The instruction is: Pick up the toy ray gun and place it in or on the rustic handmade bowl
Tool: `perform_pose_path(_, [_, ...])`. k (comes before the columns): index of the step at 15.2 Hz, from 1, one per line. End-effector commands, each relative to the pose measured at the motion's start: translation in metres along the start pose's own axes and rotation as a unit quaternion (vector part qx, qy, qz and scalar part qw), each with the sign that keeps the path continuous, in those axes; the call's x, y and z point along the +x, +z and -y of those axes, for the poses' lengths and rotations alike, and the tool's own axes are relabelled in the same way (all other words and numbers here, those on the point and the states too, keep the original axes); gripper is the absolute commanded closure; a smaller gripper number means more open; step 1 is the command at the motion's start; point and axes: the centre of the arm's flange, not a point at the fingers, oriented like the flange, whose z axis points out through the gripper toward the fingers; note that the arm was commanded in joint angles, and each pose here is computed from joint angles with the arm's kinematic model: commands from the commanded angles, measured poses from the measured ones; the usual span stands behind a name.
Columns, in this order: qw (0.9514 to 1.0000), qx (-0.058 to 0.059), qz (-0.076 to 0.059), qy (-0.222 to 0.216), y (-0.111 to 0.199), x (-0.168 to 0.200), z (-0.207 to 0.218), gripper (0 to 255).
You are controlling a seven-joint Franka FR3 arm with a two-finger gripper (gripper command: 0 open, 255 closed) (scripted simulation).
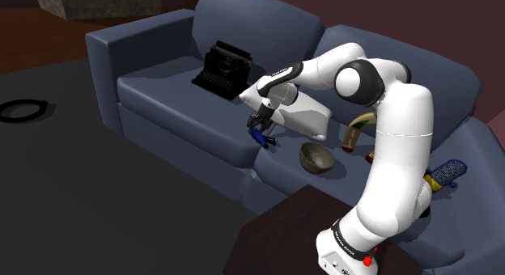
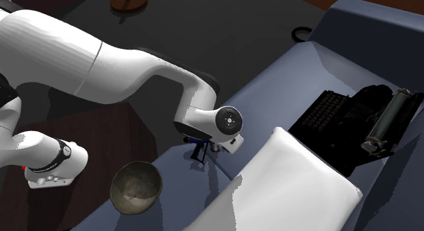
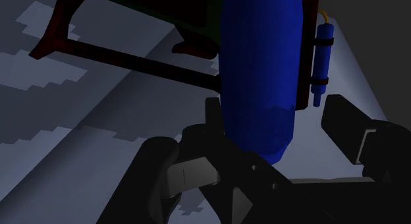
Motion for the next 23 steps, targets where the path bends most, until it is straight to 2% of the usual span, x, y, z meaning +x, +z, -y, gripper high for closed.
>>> perform_pose_path(1, [1.0000, 0.000, 0.001, 0.000, 0.001, 0.000, 0.000, 255])
perform_pose_path(4, [1.0000, 0.000, 0.001, 0.000, 0.000, 0.000, 0.000, 255])
perform_pose_path(23, [1.0000, 0.000, 0.001, 0.000, -0.095, -0.011, 0.028, 255])
